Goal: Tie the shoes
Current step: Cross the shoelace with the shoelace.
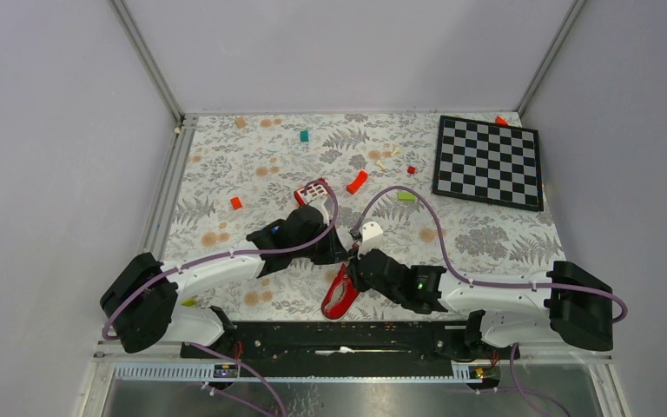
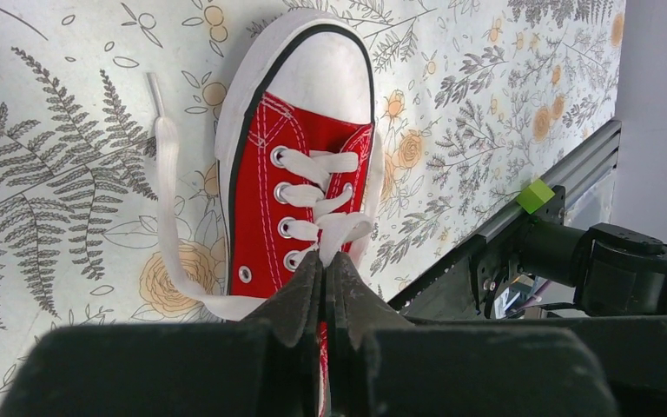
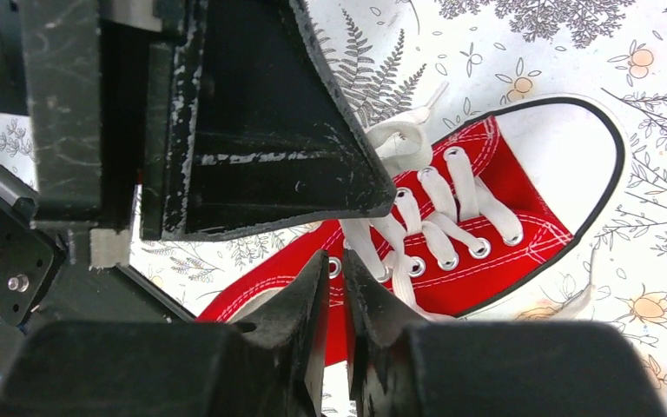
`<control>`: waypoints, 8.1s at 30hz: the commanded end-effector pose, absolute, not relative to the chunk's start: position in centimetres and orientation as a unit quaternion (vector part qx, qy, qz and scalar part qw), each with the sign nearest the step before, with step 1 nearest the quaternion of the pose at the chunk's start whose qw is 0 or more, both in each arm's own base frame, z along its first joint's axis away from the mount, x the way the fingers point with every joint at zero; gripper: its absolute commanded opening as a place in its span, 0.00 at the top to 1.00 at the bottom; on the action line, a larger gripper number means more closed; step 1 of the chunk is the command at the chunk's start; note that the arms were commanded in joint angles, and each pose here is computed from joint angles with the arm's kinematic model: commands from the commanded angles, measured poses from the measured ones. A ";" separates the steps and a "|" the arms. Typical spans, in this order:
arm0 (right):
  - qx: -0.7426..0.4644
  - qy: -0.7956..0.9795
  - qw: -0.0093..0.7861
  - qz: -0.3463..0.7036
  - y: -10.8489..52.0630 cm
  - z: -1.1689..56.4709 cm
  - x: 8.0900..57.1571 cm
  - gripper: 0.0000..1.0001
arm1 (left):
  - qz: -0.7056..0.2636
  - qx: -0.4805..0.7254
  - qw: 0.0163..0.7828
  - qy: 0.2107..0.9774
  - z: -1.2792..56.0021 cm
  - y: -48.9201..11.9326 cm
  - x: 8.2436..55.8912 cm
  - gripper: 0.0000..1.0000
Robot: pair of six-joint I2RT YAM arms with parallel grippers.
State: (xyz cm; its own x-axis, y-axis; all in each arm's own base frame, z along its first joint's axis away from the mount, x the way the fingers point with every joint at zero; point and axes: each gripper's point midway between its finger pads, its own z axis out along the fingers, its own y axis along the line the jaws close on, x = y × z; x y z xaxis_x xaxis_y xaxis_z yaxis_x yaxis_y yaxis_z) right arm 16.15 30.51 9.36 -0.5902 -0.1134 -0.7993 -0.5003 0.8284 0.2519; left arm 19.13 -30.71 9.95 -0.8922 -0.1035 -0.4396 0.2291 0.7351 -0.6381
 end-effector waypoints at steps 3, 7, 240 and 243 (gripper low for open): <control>-0.162 0.846 0.441 0.253 31.3 11.3 16.2 0.83 | -0.378 0.024 0.257 0.889 12.3 -31.7 20.5 1.00; -0.166 0.845 0.437 0.258 32.1 11.4 16.0 0.84 | -0.380 0.025 0.254 0.889 12.3 -31.8 20.5 1.00; -0.088 0.862 0.435 0.243 26.4 10.1 17.2 0.75 | -0.468 0.043 0.096 0.877 9.3 -34.0 19.1 1.00; -0.097 0.858 0.432 0.262 27.4 10.5 16.9 0.74 | -0.467 0.043 0.096 0.878 9.3 -33.9 19.1 1.00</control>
State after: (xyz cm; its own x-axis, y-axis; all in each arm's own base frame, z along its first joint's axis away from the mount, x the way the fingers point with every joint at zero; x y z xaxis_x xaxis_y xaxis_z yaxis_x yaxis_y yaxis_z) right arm 16.68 25.49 8.43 -0.6213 0.0393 -0.7826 -0.3484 0.8807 0.3208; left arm 18.76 -33.33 8.16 -0.9823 -0.0204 -0.1861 0.1368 0.6000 -0.7882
